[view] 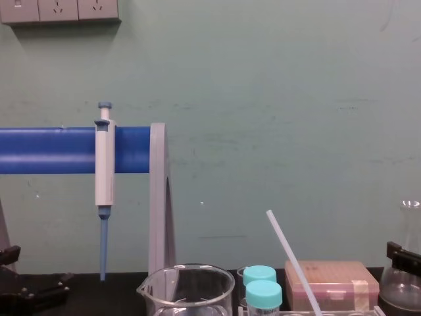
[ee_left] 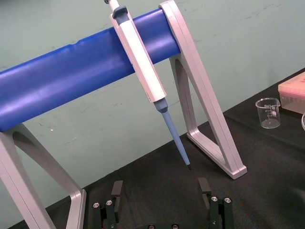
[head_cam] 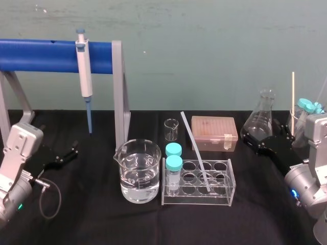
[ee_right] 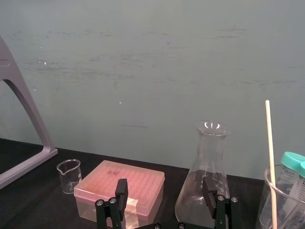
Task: Pick up the stirring rod with one hand, then place it down.
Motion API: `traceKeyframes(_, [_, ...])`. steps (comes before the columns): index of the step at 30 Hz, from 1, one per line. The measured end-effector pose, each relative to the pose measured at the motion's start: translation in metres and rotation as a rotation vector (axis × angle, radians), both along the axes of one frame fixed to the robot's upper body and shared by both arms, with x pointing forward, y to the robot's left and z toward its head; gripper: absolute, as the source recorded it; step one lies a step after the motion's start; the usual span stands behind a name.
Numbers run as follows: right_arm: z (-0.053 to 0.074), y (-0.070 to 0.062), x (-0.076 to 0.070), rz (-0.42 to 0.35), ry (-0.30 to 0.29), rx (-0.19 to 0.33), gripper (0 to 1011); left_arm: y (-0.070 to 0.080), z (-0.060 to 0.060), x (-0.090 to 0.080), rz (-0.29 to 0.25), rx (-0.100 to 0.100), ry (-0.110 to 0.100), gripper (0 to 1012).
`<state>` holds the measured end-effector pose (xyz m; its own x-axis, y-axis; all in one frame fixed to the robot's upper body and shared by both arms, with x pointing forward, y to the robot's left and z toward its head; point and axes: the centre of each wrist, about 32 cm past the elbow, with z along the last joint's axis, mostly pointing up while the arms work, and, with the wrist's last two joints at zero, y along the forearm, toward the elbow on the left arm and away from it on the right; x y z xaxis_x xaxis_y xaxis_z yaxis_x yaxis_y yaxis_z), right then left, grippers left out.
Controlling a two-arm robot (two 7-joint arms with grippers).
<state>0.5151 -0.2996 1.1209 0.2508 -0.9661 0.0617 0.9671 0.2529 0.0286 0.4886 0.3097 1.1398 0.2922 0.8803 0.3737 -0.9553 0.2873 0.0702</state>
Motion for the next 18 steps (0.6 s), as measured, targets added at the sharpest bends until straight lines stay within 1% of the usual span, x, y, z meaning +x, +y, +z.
traceKeyframes(18, [0.0006,0.0,-0.0007,-0.001,-0.005,0.003,1003,0.0,0.0,0.0,0.0,0.0,0.0,1000])
